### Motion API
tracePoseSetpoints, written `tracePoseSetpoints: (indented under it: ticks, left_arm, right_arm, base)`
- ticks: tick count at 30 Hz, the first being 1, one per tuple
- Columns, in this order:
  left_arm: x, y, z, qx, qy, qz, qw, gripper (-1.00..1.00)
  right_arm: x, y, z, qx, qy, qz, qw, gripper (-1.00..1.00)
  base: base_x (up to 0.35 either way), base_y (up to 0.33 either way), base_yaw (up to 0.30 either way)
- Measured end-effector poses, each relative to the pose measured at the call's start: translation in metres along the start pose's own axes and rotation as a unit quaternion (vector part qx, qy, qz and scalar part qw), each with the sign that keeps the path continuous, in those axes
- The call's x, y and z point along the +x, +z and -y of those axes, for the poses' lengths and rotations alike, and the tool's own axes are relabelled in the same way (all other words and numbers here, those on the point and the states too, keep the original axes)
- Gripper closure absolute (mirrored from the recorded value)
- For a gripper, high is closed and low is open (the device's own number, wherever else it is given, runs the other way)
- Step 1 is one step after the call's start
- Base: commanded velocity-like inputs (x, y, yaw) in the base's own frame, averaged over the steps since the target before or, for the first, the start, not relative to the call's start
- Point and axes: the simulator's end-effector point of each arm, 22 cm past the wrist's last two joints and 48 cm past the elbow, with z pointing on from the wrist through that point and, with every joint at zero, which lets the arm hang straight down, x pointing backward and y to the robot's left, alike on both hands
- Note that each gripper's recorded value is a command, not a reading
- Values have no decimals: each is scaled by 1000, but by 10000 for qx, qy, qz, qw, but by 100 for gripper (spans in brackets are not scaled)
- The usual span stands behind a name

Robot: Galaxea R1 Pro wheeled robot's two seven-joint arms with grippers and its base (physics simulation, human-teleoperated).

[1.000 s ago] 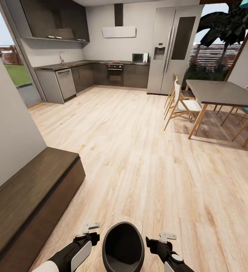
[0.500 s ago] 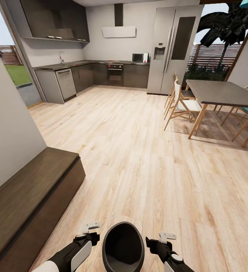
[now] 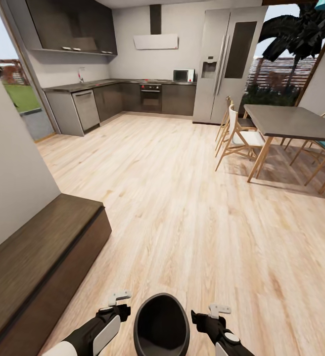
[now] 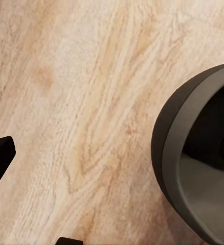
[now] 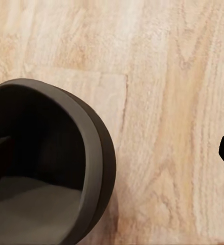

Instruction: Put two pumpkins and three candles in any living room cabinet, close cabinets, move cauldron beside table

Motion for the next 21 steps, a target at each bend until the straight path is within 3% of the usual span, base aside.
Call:
tracePoseSetpoints:
  ticks: [9,14,21]
  left_arm:
    - [0,0,2,16,2,-3,10000,-100]
    - [3,5,3,16,0,-2,10000,-100]
    - [9,17,3,17,-15,8,10000,-100]
  right_arm:
    - [13,0,2,67,-15,-173,9998,-100]
    - [75,-4,33,378,-104,-775,9962,-100]
    - [95,4,40,421,-187,-875,9951,-100]
  base:
    - [12,0,0]
    - [0,0,0]
    - [0,0,0]
